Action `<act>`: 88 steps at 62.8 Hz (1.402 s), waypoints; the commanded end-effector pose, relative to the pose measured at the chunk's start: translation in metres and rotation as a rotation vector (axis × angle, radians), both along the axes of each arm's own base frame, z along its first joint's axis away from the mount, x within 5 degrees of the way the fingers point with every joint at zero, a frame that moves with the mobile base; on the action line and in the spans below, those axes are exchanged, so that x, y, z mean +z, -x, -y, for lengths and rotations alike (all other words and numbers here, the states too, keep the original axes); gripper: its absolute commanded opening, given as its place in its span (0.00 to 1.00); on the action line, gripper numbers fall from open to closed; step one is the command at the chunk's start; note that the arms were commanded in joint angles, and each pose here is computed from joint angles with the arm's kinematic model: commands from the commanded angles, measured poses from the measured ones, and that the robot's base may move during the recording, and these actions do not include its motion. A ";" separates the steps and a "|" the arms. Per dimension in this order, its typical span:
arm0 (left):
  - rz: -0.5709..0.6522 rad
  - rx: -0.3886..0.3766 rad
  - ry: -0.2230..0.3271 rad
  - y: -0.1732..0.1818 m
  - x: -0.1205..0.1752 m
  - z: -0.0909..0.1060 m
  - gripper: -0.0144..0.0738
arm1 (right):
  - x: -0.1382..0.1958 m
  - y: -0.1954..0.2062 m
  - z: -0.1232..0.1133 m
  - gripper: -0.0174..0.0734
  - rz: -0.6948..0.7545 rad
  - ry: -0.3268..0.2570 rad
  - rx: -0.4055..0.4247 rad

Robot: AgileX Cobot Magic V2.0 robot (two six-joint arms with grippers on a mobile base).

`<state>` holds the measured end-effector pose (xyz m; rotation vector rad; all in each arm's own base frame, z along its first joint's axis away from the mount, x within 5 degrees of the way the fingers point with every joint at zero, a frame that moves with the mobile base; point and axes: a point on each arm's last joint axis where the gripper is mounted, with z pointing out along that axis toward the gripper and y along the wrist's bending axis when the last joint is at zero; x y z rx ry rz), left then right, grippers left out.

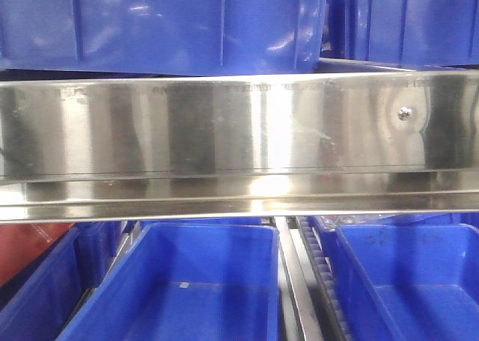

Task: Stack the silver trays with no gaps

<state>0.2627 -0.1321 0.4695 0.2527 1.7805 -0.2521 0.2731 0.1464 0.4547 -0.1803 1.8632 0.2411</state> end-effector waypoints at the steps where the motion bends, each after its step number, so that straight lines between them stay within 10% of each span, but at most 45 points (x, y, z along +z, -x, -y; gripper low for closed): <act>1: 0.099 -0.081 0.074 0.005 0.013 0.011 0.15 | 0.017 0.005 -0.015 0.10 0.132 -0.078 0.117; 88: 0.108 -0.077 0.057 0.005 0.014 0.010 0.15 | 0.022 0.006 -0.017 0.10 0.182 -0.103 0.148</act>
